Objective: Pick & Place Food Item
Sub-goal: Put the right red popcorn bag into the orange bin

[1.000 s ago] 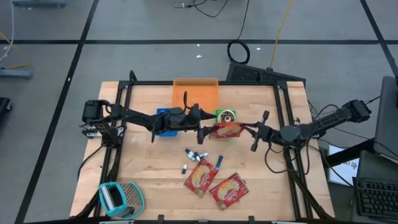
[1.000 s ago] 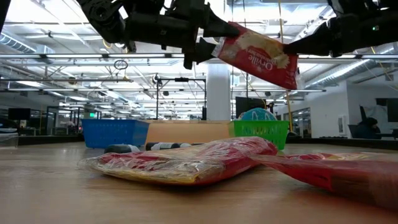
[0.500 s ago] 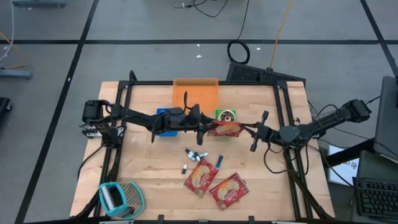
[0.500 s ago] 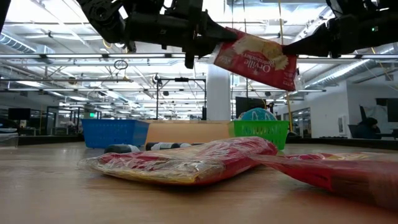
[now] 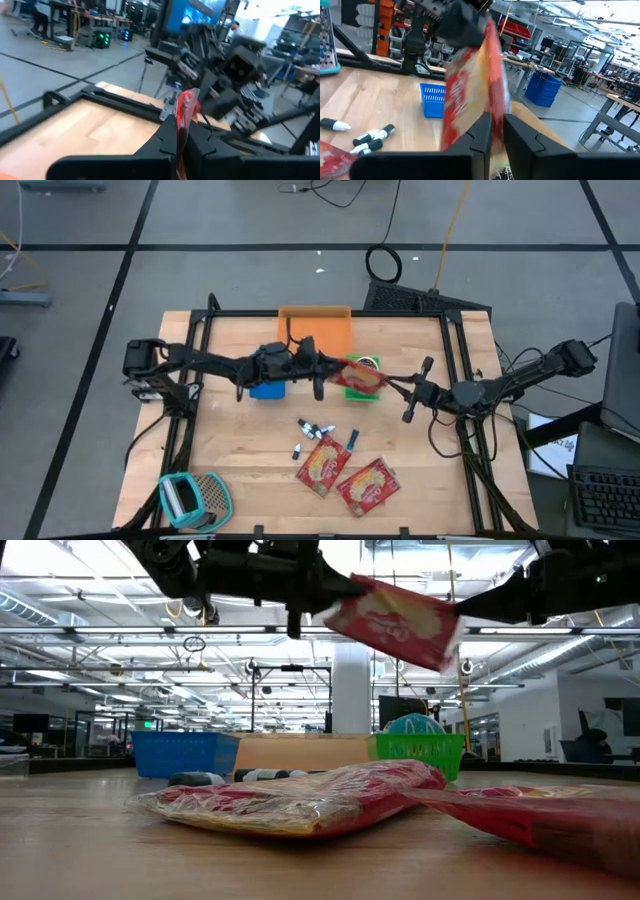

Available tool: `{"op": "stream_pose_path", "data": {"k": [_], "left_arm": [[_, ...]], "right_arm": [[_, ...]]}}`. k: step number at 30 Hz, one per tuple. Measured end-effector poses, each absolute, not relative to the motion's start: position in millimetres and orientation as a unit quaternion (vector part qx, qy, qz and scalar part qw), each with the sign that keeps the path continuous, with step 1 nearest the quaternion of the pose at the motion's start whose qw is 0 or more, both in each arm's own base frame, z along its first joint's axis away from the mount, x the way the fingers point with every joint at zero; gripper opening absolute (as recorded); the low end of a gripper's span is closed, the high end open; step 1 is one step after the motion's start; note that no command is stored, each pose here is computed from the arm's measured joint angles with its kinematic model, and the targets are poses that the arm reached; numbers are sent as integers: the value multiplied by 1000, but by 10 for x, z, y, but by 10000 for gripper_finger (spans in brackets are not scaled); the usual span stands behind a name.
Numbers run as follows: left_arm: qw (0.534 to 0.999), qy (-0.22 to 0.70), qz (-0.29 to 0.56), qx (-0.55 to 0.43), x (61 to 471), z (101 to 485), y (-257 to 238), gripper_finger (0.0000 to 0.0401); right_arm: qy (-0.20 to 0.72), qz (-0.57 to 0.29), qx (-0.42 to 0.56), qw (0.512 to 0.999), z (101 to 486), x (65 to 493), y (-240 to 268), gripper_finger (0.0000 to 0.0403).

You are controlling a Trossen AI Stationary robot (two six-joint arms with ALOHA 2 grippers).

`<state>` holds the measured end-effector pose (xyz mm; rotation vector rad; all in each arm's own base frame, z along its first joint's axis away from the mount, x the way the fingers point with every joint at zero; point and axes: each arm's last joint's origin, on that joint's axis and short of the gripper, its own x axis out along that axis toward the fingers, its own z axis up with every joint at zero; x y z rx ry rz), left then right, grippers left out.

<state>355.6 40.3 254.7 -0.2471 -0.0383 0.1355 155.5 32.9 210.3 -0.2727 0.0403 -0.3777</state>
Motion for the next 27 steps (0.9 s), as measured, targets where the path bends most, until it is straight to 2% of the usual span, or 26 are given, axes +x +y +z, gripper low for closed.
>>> {"op": "stream_pose_path", "data": {"k": [3,8,15,21,27], "left_arm": [[989,-23,87,-121,3459,2684,468,4],[977,-32,156,-141,3292,2859,621,7],[931,-33,293,-214,3104,2868,1006,4],[887,7,334,-319,2931,2613,1587,4],[860,15,313,-402,2866,2388,1933,4]], "right_arm": [[17,-188,-141,972,2118,1543,324,64],[2,-194,-137,971,2167,1507,311,121],[-6,-246,-152,957,2244,1422,259,185],[-7,-251,-169,953,2268,1395,242,198],[7,-256,-168,952,2235,1403,221,189]]}}
